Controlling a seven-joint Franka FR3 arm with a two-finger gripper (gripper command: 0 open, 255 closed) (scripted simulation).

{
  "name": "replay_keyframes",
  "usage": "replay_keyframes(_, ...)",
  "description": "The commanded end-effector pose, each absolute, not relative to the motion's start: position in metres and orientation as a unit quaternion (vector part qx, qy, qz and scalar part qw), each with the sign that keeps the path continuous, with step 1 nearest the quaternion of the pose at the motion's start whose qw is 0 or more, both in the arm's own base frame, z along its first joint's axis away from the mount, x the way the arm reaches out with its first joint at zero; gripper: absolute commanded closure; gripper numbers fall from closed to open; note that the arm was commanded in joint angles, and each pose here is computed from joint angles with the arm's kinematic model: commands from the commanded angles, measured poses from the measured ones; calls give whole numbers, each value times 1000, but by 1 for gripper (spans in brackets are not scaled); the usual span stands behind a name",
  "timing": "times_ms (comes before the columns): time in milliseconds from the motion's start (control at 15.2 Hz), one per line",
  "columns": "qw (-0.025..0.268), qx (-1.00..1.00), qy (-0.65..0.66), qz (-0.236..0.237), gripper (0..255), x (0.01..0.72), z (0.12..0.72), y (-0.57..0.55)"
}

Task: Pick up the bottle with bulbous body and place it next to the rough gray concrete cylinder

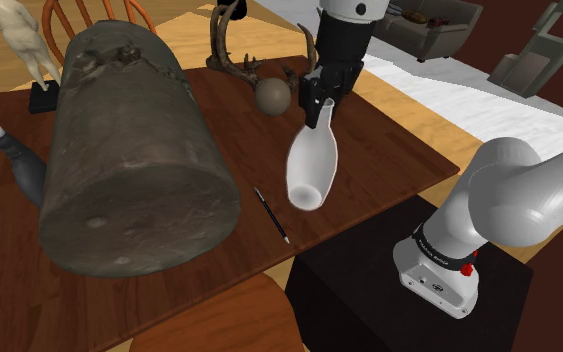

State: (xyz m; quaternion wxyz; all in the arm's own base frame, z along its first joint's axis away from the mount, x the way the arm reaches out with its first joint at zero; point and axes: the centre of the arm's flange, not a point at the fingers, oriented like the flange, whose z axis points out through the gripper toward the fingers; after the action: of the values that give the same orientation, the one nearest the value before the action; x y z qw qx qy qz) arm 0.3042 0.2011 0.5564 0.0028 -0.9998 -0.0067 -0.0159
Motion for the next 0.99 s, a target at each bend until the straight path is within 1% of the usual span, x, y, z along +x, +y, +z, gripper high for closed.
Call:
replay_keyframes(0, 3, -1000, -7, -16, 255, 304, 546, 201)
replay_keyframes(396, 3, -1000, -7, -16, 255, 304, 514, 201)
replay_keyframes(924, 3, -1000, -7, -16, 255, 304, 514, 201)
